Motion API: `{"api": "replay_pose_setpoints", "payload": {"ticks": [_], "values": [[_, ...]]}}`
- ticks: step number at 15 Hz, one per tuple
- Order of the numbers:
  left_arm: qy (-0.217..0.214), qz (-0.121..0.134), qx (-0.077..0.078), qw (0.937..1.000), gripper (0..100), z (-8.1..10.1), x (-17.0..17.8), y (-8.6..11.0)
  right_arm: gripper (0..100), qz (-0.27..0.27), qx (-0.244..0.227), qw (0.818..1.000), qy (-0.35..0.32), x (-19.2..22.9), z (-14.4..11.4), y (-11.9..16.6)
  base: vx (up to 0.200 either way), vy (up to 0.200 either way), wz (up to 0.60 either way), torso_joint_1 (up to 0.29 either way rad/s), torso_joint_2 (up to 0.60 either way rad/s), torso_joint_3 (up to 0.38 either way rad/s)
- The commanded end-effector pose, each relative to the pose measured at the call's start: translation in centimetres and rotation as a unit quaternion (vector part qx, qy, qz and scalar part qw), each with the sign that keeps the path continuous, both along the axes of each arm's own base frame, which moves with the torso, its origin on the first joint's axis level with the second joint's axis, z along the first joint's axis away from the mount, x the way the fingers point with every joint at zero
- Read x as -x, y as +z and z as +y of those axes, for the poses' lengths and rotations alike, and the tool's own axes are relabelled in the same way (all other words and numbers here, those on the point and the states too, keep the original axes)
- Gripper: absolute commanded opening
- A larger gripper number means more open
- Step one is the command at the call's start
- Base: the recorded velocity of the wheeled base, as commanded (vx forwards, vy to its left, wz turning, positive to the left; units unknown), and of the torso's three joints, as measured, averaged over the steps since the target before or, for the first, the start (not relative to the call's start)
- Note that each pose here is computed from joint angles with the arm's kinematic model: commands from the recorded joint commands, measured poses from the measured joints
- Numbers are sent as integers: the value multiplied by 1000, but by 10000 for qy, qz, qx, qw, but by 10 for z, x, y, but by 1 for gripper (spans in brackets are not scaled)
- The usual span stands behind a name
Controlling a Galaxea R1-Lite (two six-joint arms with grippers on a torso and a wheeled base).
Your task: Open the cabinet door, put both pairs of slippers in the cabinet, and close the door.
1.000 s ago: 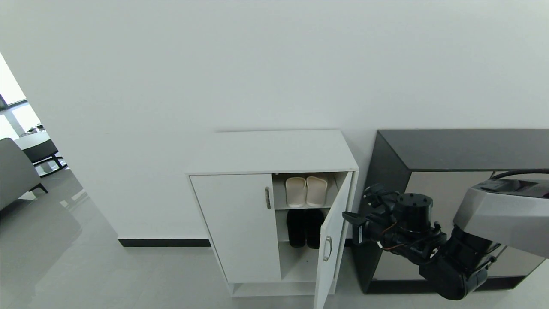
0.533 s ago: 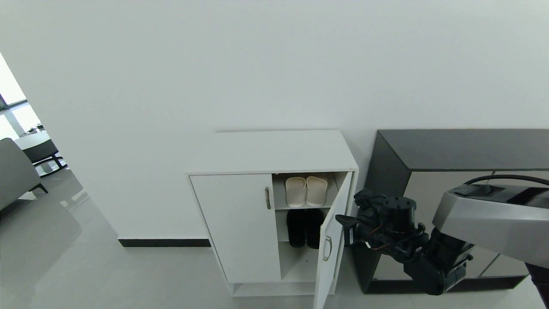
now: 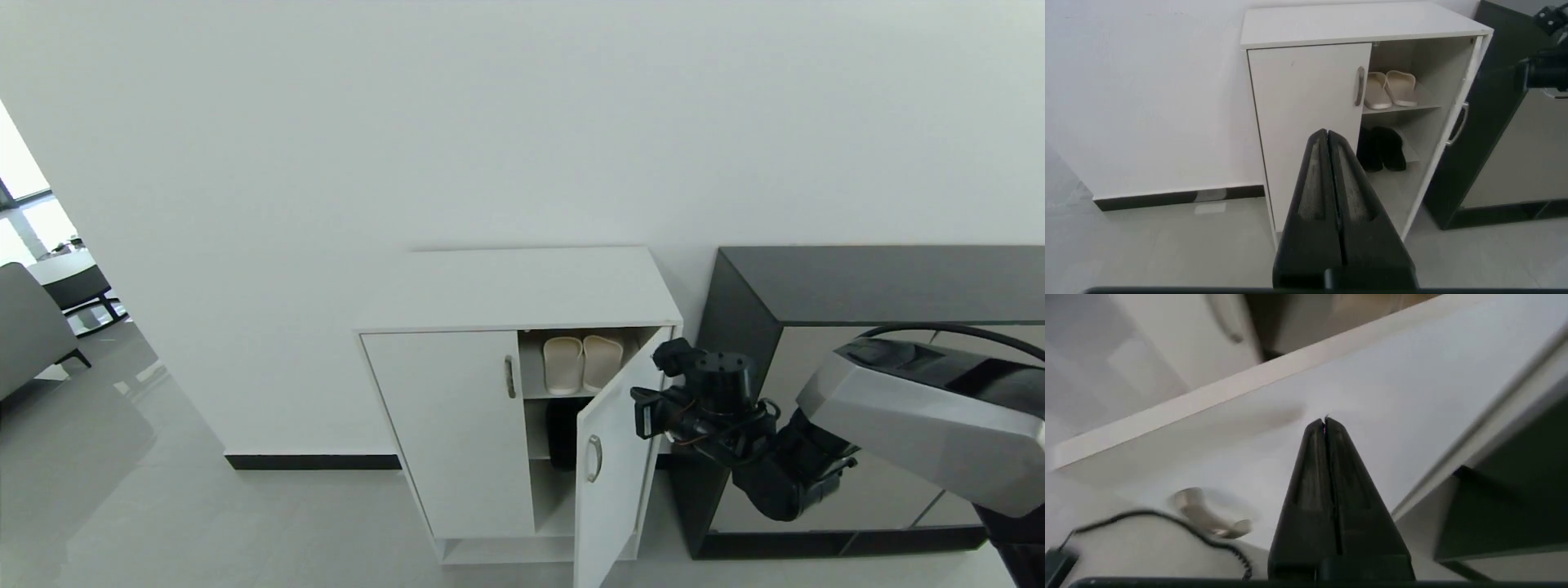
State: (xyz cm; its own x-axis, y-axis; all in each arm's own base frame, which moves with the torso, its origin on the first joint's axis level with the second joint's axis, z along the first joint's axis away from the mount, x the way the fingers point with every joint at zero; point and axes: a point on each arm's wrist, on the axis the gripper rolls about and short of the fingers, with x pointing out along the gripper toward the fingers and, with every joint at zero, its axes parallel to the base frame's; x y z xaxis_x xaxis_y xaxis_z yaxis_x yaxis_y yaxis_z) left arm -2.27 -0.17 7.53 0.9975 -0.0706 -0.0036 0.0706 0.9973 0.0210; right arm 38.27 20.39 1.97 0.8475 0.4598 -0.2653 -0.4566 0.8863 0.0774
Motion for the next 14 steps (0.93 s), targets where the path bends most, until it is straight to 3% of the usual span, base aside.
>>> {"api": "replay_pose_setpoints", "payload": {"ticks": [1,4,8,14], "values": [[0,5,-1,10000,0,0,0,0,0,-40,-76,9998,-204,-9,10,-2,0,0,0,0,0,0],[0,5,-1,10000,0,0,0,0,0,60,-81,9999,-64,8,9,6,0,0,0,0,0,0],[0,-3,-9,10000,0,0,0,0,0,94,-398,9848,1689,71,-11,18,0,0,0,0,0,0],[0,-3,-9,10000,0,0,0,0,0,92,-273,9836,1781,79,-16,15,200,0,0,-1,-4,3]]}}
